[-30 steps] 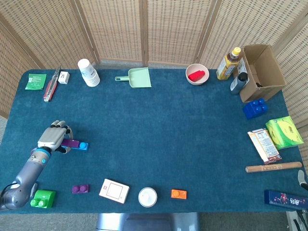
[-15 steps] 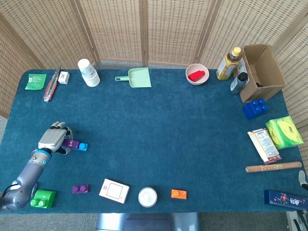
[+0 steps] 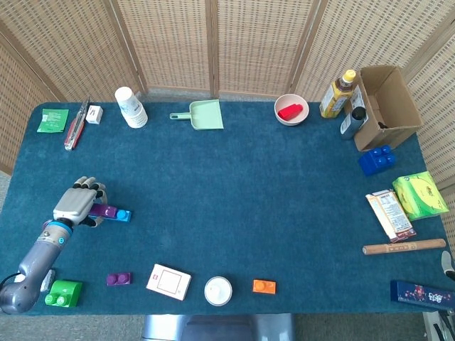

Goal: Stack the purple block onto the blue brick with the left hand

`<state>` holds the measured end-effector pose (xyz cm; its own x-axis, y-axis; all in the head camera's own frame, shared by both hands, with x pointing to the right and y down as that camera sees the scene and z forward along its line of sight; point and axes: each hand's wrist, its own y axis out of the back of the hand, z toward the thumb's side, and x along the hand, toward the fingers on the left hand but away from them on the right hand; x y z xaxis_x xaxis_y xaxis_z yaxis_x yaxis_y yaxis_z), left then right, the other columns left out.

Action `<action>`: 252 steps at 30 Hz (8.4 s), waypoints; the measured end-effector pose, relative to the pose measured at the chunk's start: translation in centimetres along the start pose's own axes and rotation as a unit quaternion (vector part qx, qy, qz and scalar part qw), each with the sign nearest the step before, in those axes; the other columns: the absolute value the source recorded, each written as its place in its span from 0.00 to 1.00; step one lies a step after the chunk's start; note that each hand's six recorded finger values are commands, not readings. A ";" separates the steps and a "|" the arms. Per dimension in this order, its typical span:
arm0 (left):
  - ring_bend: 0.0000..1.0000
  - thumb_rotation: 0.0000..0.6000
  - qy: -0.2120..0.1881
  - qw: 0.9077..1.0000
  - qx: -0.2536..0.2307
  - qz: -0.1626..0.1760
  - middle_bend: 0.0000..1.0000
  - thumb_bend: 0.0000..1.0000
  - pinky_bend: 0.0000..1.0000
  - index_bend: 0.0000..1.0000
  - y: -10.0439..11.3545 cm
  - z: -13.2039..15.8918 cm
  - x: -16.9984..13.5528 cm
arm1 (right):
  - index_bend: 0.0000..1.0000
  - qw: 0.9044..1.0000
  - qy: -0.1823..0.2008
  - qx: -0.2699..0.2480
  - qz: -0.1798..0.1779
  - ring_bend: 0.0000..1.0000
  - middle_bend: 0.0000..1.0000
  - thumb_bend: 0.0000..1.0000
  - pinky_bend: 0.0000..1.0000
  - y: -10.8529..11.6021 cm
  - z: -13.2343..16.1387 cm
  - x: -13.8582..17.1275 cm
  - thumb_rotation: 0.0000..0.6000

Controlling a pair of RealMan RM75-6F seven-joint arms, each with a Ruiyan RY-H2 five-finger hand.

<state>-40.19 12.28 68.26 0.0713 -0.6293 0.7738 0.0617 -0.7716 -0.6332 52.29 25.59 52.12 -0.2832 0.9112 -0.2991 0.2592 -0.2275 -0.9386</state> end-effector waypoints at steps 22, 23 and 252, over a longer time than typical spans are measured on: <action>0.00 0.36 -0.013 0.997 -0.065 0.042 0.08 0.36 0.00 0.14 1.8 -1.2 -2.3 | 0.03 1.000 0.007 -0.003 0.011 0.00 0.10 0.41 0.07 -0.8 0.8 -0.1 1.00; 0.00 0.28 -0.016 0.996 -0.077 0.043 0.08 0.35 0.00 0.14 1.7 -1.3 -2.4 | 0.03 1.000 0.008 -0.004 0.011 0.00 0.10 0.41 0.07 -0.9 0.9 -0.1 1.00; 0.00 0.30 0.019 0.973 -0.114 0.202 0.16 0.30 0.00 0.24 0.6 -6.6 -22.3 | 0.15 0.987 0.121 0.088 0.054 0.00 0.11 0.41 0.04 -2.8 10.0 -0.7 1.00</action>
<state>-48.35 25.18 50.74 0.0068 -0.8849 0.4658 -0.1865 -0.4588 -0.8687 42.50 22.14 53.24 -0.0275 0.9288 -0.3696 0.1056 -0.3649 -0.9250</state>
